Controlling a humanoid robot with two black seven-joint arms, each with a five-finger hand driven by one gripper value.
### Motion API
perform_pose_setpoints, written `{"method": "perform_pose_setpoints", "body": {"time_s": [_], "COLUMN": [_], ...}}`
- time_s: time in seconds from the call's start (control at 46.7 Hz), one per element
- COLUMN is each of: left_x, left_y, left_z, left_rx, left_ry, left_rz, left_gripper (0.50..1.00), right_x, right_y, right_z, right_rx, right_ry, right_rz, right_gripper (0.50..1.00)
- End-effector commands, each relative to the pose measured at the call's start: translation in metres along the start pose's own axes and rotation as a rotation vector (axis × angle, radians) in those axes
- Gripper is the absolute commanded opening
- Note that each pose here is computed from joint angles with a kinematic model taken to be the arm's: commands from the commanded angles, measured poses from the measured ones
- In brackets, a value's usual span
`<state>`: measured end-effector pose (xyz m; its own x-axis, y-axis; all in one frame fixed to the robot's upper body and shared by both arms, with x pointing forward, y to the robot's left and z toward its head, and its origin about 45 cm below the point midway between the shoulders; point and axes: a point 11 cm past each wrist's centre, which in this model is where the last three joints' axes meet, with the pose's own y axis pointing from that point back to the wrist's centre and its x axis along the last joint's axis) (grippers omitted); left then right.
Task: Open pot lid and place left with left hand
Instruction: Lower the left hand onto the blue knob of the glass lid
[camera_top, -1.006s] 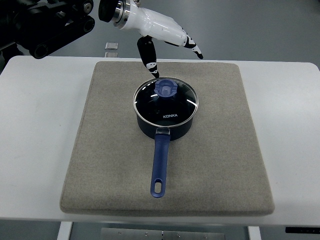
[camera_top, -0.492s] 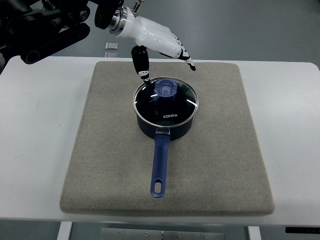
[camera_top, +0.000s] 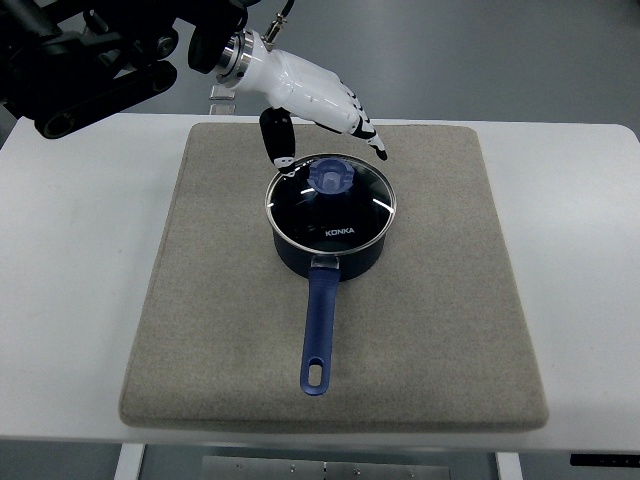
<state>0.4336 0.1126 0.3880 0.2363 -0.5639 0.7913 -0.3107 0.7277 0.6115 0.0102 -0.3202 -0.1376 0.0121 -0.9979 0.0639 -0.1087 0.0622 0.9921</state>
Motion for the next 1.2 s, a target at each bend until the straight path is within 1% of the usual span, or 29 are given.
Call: {"method": "perform_pose_setpoints", "body": {"time_s": [0.0, 0.193, 0.899, 1.006, 1.092, 1.177], "left_x": [-0.005, -0.007, -0.011, -0.013, -0.017, -0.016], "left_y": [-0.001, 0.004, -0.001, -0.003, -0.012, -0.013], "left_z": [0.002, -0.003, -0.003, -0.003, 0.001, -0.002], "left_rx": [-0.003, 0.01, 0.008, 0.004, -0.013, -0.002], "left_ry": [-0.005, 0.0, 0.007, 0.009, 0.014, 0.02], "left_rz": [-0.019, -0.019, -0.022, -0.028, -0.034, -0.033], "left_gripper": [0.949, 0.949, 0.949, 0.951, 0.951, 0.954], "right_x": [0.0, 0.0, 0.0, 0.0, 0.0, 0.0], "right_y": [0.0, 0.0, 0.0, 0.0, 0.0, 0.0], "right_z": [0.0, 0.0, 0.0, 0.0, 0.0, 0.0], "right_rx": [0.0, 0.0, 0.0, 0.0, 0.0, 0.0], "right_ry": [0.0, 0.0, 0.0, 0.0, 0.0, 0.0], "right_rz": [0.0, 0.0, 0.001, 0.0, 0.0, 0.0], "right_gripper": [0.917, 0.917, 0.917, 0.917, 0.917, 0.917]}}
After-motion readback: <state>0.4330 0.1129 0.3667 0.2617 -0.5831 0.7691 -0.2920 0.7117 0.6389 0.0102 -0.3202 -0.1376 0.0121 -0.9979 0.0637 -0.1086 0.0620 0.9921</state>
